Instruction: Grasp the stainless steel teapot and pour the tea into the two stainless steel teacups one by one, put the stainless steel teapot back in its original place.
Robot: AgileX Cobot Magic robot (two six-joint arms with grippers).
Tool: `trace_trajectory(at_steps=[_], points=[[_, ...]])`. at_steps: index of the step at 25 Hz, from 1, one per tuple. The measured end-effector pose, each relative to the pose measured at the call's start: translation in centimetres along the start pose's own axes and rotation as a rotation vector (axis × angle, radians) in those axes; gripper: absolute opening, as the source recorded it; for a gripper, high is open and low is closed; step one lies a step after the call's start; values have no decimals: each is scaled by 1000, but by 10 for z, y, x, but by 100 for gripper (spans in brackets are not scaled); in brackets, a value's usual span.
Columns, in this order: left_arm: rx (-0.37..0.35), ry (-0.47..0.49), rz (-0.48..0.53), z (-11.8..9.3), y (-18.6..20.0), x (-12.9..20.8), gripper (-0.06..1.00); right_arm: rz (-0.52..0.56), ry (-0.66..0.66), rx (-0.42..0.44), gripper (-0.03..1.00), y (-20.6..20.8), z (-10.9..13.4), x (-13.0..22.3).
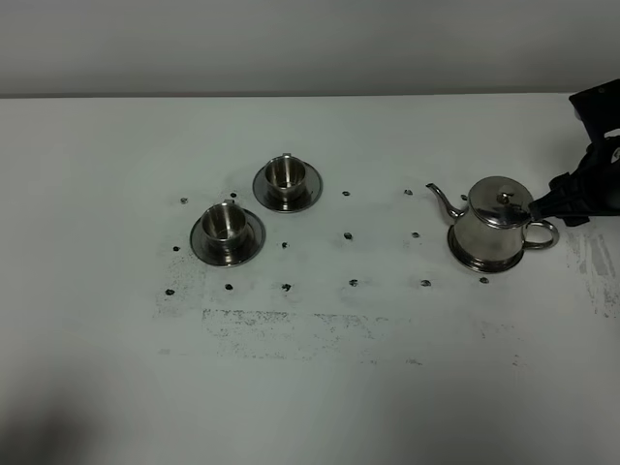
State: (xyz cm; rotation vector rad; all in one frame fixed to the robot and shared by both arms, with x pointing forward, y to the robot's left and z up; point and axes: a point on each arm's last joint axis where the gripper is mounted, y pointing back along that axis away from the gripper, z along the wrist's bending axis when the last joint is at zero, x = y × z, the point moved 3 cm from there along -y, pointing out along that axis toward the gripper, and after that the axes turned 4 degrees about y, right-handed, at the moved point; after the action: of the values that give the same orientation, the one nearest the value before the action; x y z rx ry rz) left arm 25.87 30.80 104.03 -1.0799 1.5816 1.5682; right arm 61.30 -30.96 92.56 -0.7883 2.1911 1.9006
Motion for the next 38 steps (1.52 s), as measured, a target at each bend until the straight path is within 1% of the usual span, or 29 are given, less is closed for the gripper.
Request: trace_trajectory(at_steps=[6,10,16,18,23,27,31,33,35,38], points=[[0,0,0,0,0,0,56,40,28,-80,52,1,9,5],[0,0,0,0,0,0,56,44,58,-127,52,1,15,5],[0,0,0,0,0,0,56,87,25,-232,52,4,28,10],[0,0,0,0,0,0,56,95,10,-251,52,5,30,11],[0,0,0,0,0,0,56,118,-26,-243,52,5,29,13],[0,0,0,0,0,0,56,143,-78,-184,52,16,22,15],[0,0,0,0,0,0,56,151,-173,-118,52,44,17,15],[0,0,0,0,0,0,56,117,-197,-118,52,61,25,9],[0,0,0,0,0,0,56,92,-223,-151,52,73,40,4],[0,0,0,0,0,0,56,77,-230,-194,52,80,62,-1]])
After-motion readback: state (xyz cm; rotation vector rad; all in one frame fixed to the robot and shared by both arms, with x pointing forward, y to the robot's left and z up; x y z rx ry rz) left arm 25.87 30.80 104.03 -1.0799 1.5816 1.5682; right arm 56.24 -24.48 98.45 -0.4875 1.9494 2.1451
